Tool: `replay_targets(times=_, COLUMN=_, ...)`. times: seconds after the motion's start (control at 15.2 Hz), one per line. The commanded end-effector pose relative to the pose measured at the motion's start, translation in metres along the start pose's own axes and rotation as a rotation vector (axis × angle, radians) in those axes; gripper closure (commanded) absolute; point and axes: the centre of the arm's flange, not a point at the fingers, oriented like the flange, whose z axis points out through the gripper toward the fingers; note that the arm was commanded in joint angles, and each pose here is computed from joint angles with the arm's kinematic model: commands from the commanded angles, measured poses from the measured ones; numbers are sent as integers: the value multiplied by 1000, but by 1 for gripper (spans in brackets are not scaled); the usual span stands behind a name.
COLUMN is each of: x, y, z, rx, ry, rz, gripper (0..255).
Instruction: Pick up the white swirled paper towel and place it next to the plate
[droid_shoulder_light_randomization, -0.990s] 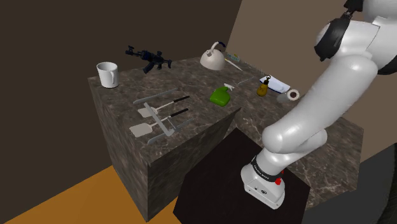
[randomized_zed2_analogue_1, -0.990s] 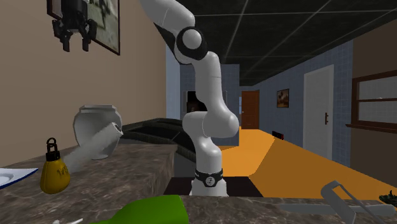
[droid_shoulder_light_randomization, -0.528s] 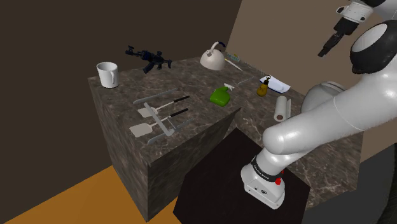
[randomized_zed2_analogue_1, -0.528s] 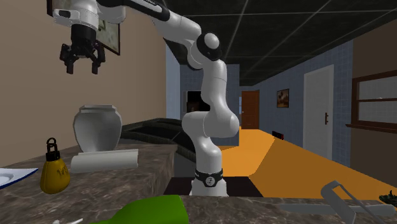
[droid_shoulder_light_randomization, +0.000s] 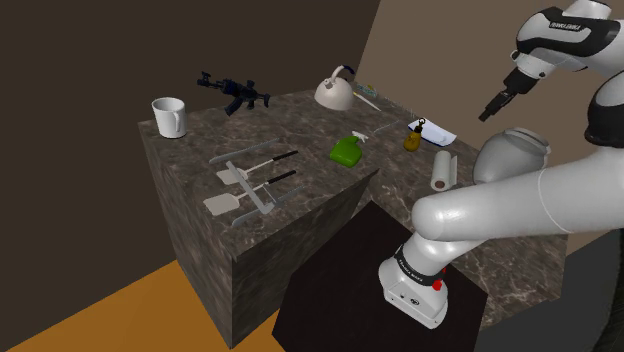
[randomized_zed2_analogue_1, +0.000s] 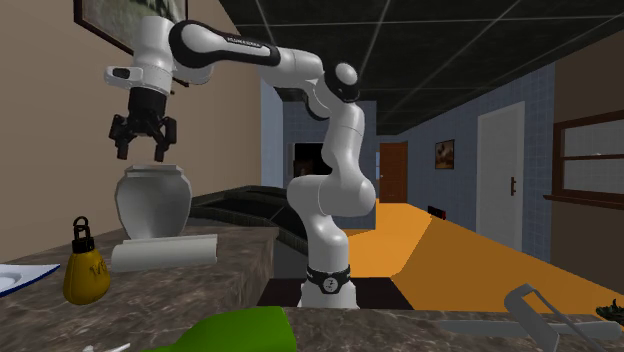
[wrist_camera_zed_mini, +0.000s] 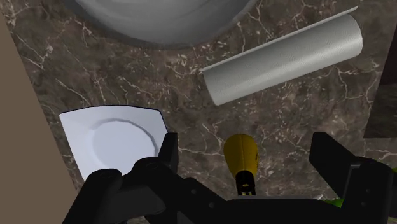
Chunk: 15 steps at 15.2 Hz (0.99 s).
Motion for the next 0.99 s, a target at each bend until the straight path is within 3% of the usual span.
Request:
replay_targets(times=0.0, x=-9, y=-7, z=26, rx=-14, ry=18, rz=13, gripper=0)
replay_targets(times=0.53, x=-9, y=-7, z=67, rx=-15, ry=19, rz=14, gripper=0)
replay_targets(times=0.92, x=-9, y=-7, z=67, rx=-15, ry=19, rz=14, gripper=0)
